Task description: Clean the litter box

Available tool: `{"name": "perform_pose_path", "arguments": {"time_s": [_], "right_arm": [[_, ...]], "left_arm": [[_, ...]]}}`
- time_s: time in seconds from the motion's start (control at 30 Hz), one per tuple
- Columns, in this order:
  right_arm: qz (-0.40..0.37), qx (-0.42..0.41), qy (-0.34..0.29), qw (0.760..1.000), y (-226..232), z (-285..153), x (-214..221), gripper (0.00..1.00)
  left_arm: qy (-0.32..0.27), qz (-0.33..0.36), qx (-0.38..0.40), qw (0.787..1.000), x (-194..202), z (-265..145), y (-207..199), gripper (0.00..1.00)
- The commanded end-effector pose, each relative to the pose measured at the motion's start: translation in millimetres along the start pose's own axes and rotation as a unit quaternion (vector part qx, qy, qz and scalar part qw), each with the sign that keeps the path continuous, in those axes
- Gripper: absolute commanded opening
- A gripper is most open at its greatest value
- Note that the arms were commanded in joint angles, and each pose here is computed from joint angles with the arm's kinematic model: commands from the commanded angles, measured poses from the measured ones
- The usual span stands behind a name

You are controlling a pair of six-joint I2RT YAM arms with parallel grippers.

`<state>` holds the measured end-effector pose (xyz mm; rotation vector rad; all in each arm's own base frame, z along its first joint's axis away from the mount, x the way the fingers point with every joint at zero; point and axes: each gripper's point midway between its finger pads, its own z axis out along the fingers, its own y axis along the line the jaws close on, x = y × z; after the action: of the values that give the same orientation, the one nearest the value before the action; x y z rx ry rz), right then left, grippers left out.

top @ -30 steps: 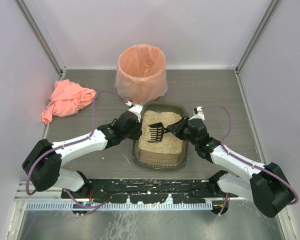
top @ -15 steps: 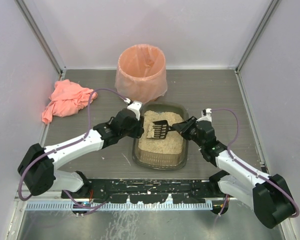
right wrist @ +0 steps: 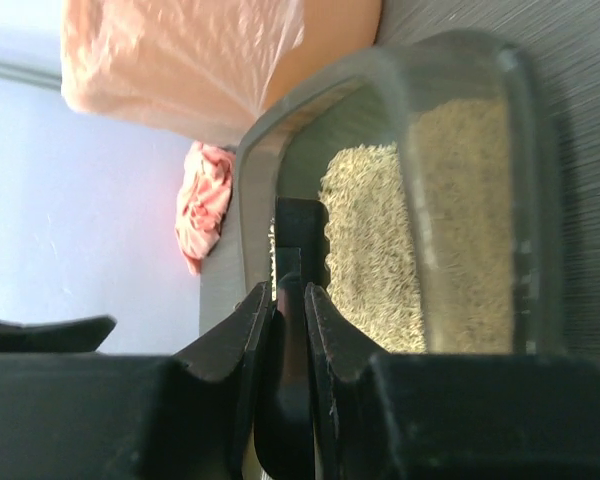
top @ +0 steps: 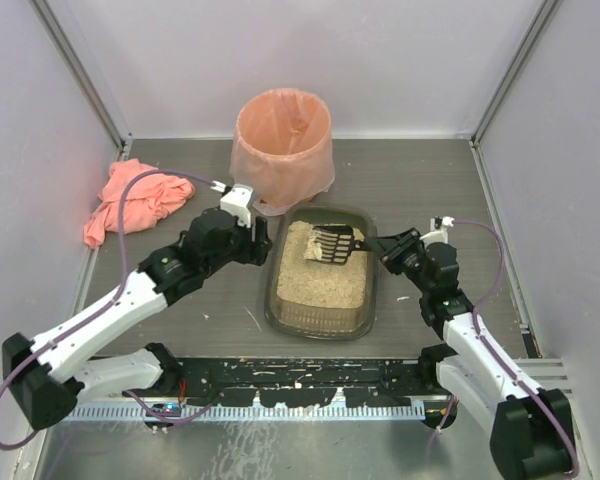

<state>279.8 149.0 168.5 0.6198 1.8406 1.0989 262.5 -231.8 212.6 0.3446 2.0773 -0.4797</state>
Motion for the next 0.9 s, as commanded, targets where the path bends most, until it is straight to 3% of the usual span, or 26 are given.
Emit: {"name": "perform_pose_path", "arguments": {"time_s": [0.0, 0.3, 0.37, 0.5, 0.6, 0.7, 0.8, 0.87], "right_arm": [[0.04, -0.069, 0.022, 0.997, 11.5, -8.8, -13.0, 0.0], [0.098, -0.109, 0.044, 0.988, 5.2, -16.0, -18.9, 0.01], [0.092, -0.124, 0.056, 0.986, 10.4, -18.7, -16.4, 0.01], [0.113, -0.107, 0.019, 0.988, -2.7, -22.8, -30.2, 0.01], [0.1, -0.13, 0.055, 0.985, 10.5, -20.7, -15.7, 0.01], [0.134, -0.105, 0.009, 0.985, -11.4, -26.9, -32.7, 0.01], [0.099, -0.126, 0.05, 0.986, 8.0, -23.4, -18.0, 0.01], [0.107, -0.115, 0.031, 0.987, 0.7, -26.2, -26.7, 0.0]], "left_arm": [[-0.051, 0.027, -0.04, 0.998, -34.7, -42.3, 22.2, 0.64], [-0.082, 0.055, -0.101, 0.99, -40.4, -96.6, 57.8, 0.72], [-0.082, 0.063, -0.116, 0.988, -37.5, -98.8, 64.9, 0.74], [-0.074, 0.07, -0.125, 0.987, -33.6, -95.9, 68.3, 0.75], [-0.076, 0.071, -0.126, 0.987, -32.4, -93.4, 69.1, 0.75], [-0.077, 0.07, -0.128, 0.986, -33.3, -95.4, 69.8, 0.75], [-0.079, 0.07, -0.133, 0.986, -31.2, -96.2, 72.4, 0.75], [-0.08, 0.07, -0.133, 0.985, -32.2, -96.5, 72.2, 0.76]]}}
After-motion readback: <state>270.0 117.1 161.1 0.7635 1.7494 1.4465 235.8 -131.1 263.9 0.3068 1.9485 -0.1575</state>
